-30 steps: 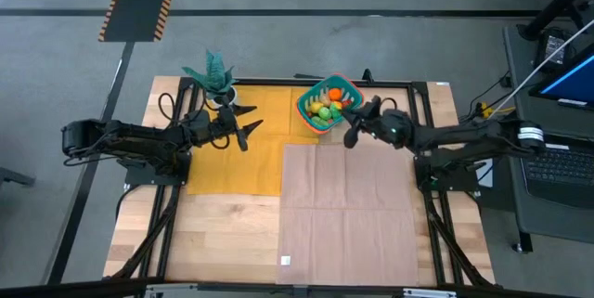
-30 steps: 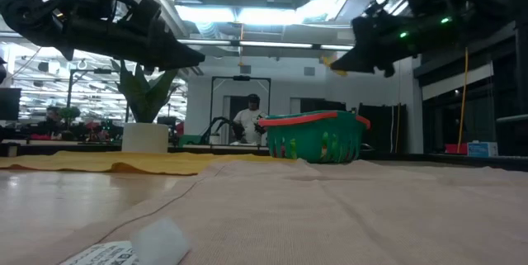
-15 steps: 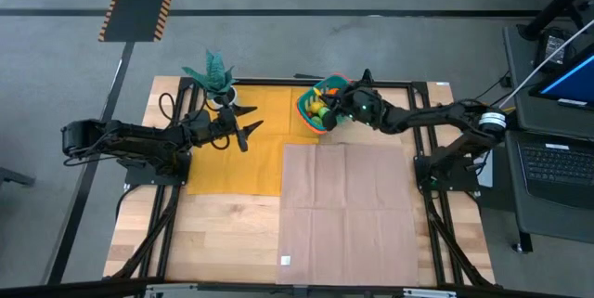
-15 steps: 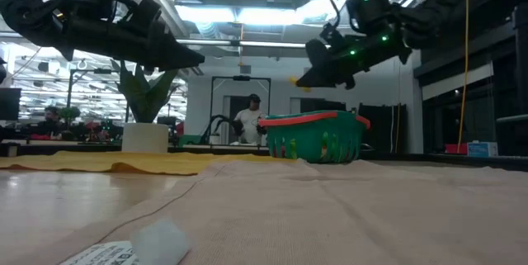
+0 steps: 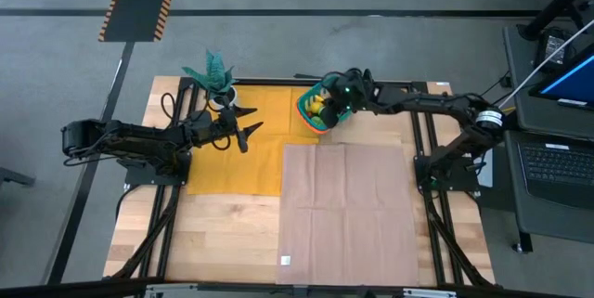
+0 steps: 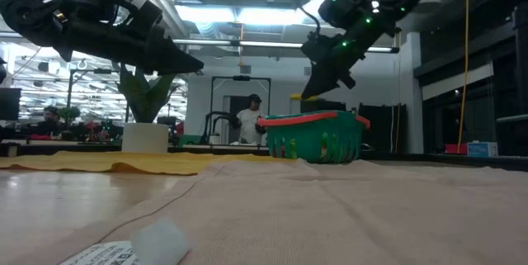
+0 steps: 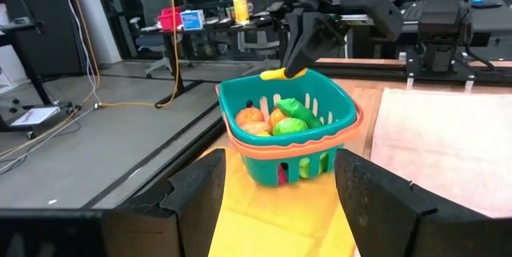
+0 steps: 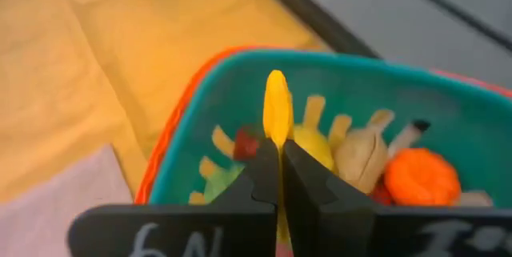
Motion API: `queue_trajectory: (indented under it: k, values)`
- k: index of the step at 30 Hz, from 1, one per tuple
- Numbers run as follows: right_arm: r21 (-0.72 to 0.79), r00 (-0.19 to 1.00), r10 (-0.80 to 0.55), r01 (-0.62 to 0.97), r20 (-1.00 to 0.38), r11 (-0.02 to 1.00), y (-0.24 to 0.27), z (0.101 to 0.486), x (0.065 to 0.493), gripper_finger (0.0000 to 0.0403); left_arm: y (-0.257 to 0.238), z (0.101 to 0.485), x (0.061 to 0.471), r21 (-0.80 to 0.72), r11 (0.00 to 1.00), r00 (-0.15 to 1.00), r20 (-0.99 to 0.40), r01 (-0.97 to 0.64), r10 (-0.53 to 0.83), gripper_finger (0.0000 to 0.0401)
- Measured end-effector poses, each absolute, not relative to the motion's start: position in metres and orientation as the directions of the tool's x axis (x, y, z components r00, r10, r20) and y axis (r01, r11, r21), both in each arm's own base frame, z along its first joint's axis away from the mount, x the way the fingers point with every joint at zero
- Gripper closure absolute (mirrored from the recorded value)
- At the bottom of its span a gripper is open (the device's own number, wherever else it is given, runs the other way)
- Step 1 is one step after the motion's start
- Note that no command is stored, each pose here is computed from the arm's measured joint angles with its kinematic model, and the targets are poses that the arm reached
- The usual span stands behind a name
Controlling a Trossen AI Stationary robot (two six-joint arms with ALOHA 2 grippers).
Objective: Pick and placing Produce into tupperware
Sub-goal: Put the corn into the basket
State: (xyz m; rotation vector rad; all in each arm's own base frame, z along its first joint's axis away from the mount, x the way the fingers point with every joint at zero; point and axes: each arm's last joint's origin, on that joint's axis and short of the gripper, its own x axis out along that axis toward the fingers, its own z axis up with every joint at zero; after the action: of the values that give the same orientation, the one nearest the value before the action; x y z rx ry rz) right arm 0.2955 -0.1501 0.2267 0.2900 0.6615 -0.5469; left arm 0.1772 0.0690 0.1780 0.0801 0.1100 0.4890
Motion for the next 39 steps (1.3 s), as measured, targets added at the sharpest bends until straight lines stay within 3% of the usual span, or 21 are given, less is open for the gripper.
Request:
queue_trajectory:
  k: [11, 27, 39]
  values:
    - [0.051, 0.560, -0.321, 0.548, -0.764, 0.835, -0.165, 0.243, 0.310, 0.0397, 0.069, 0.177, 0.177, 0.104, 0.881, 0.877, -0.095, -0.462, 0.472, 0.0174]
    - [0.025, 0.501, -0.294, 0.536, -0.814, 0.844, -0.177, 0.199, 0.328, 0.0396, 0.069, 0.174, 0.177, 0.118, 0.882, 0.873, -0.129, -0.457, 0.470, 0.0174]
    - [0.043, 0.518, -0.280, 0.526, -0.808, 0.849, -0.180, 0.195, 0.330, 0.0350, 0.069, 0.174, 0.177, 0.133, 0.881, 0.873, -0.129, -0.454, 0.470, 0.0174]
